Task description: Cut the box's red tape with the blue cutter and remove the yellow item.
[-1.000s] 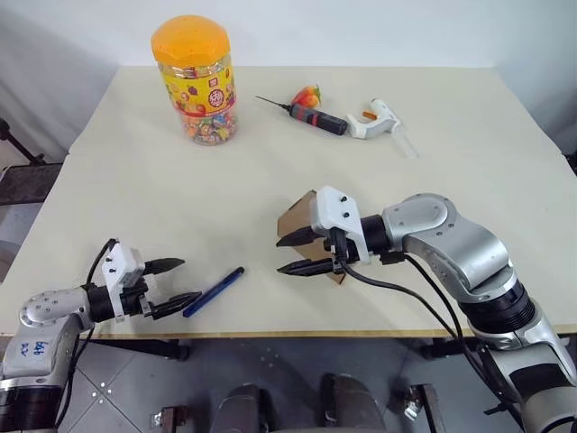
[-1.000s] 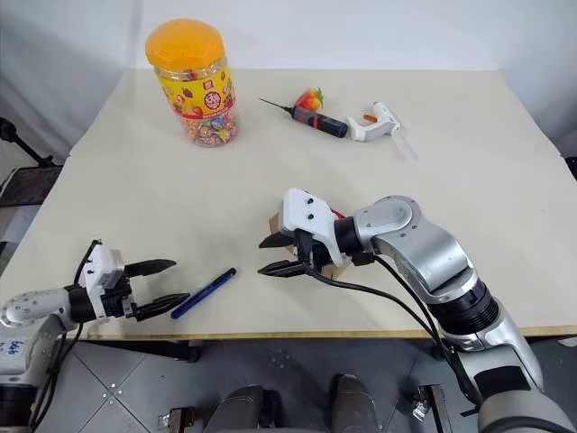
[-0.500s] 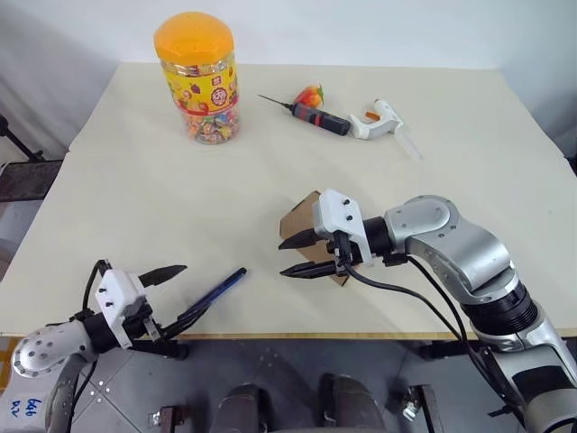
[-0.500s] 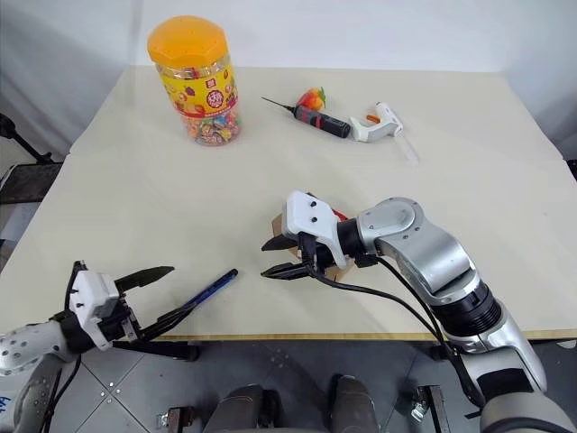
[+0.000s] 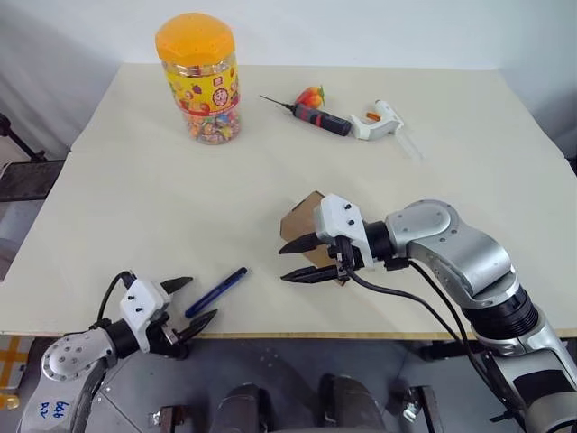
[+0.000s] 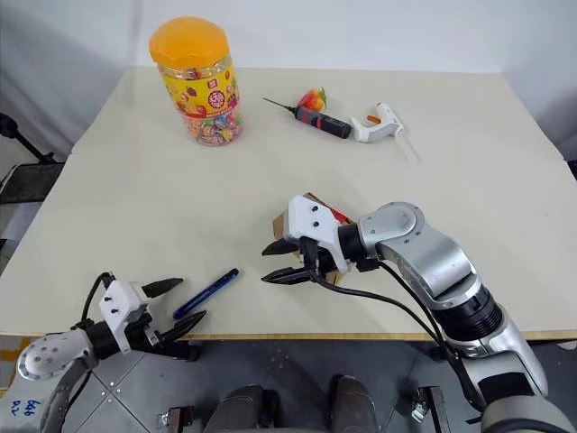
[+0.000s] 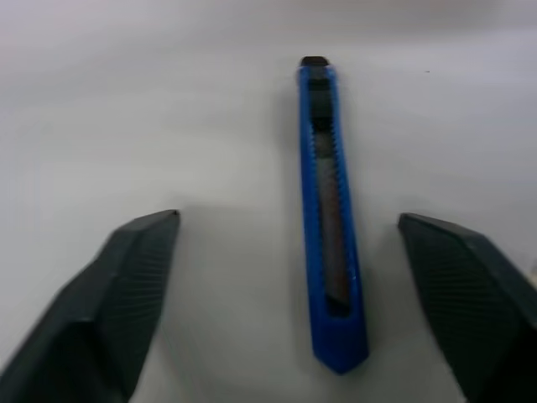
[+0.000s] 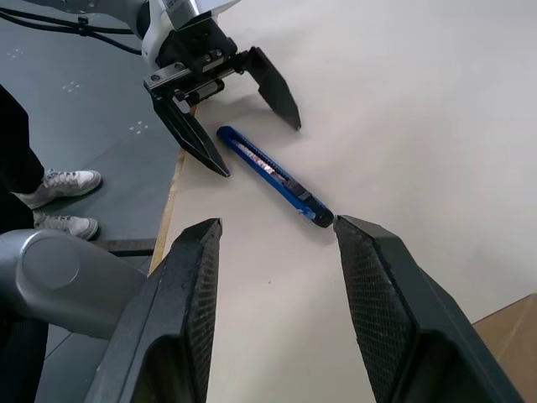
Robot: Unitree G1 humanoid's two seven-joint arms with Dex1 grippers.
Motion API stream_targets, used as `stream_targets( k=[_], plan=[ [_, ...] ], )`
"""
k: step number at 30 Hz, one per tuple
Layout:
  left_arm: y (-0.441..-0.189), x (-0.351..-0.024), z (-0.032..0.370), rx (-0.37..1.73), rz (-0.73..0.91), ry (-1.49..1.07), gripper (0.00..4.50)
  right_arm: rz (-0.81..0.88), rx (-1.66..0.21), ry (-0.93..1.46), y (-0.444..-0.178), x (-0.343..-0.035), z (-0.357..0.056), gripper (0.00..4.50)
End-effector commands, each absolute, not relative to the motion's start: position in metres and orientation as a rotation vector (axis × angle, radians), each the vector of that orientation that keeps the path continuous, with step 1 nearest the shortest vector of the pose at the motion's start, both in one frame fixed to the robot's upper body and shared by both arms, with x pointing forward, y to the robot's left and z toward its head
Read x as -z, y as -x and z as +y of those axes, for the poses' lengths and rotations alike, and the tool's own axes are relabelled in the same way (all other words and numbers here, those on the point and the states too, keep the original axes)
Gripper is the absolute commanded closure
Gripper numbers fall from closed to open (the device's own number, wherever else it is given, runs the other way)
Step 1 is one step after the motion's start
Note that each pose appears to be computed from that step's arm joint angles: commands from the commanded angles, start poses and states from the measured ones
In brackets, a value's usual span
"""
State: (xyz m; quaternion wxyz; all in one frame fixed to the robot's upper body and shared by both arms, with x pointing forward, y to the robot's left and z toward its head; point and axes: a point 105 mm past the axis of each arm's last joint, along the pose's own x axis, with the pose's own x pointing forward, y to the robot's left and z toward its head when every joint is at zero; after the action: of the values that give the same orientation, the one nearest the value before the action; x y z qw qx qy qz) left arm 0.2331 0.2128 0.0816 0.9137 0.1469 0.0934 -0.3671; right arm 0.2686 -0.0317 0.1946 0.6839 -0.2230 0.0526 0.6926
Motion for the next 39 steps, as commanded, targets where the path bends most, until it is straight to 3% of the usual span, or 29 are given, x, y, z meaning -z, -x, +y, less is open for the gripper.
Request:
stream_targets(
  k=[1, 3, 5, 6, 11, 16, 19, 28, 31, 36, 39],
  plan=[
    [-0.227, -0.066, 0.215, 0.785, 0.279, -0.293, 1.21, 0.049, -1.54, 0.511, -0.265, -0.207, -0.034, 2.31],
    [-0.226, -0.063, 0.216, 0.788, 0.298, -0.305, 1.74, 0.049, -1.537, 0.511, -0.265, -0.207, -0.034, 2.31],
    [-0.226, -0.062, 0.217, 0.787, 0.311, -0.3, 1.74, 0.048, -1.535, 0.511, -0.265, -0.207, -0.035, 2.31],
    [-0.226, -0.062, 0.217, 0.788, 0.311, -0.299, 2.23, 0.047, -1.534, 0.511, -0.265, -0.207, -0.035, 2.31],
    [-0.227, -0.061, 0.219, 0.789, 0.316, -0.317, 3.58, 0.043, -1.529, 0.512, -0.265, -0.208, -0.035, 2.31],
    [-0.227, -0.059, 0.22, 0.816, 0.328, -0.317, 3.58, 0.039, -1.525, 0.513, -0.266, -0.209, -0.034, 2.31],
    [-0.227, -0.058, 0.219, 0.825, 0.335, -0.316, 4.05, 0.038, -1.524, 0.513, -0.267, -0.209, -0.034, 2.31],
    [-0.23, -0.062, 0.221, 0.881, 0.305, -0.345, 4.05, 0.043, -1.537, 0.52, -0.267, -0.206, -0.027, 2.31],
    [-0.23, -0.065, 0.222, 0.939, 0.297, -0.363, 4.05, 0.045, -1.543, 0.53, -0.268, -0.203, -0.019, 2.89],
    [-0.234, -0.076, 0.221, 1.044, 0.245, -0.399, 4.05, 0.029, -1.605, 0.586, -0.264, -0.195, -0.003, 4.46],
    [-0.236, -0.081, 0.219, 1.107, 0.22, -0.42, 4.05, 0.025, -1.628, 0.642, -0.265, -0.186, 0.006, 4.46]
  ],
)
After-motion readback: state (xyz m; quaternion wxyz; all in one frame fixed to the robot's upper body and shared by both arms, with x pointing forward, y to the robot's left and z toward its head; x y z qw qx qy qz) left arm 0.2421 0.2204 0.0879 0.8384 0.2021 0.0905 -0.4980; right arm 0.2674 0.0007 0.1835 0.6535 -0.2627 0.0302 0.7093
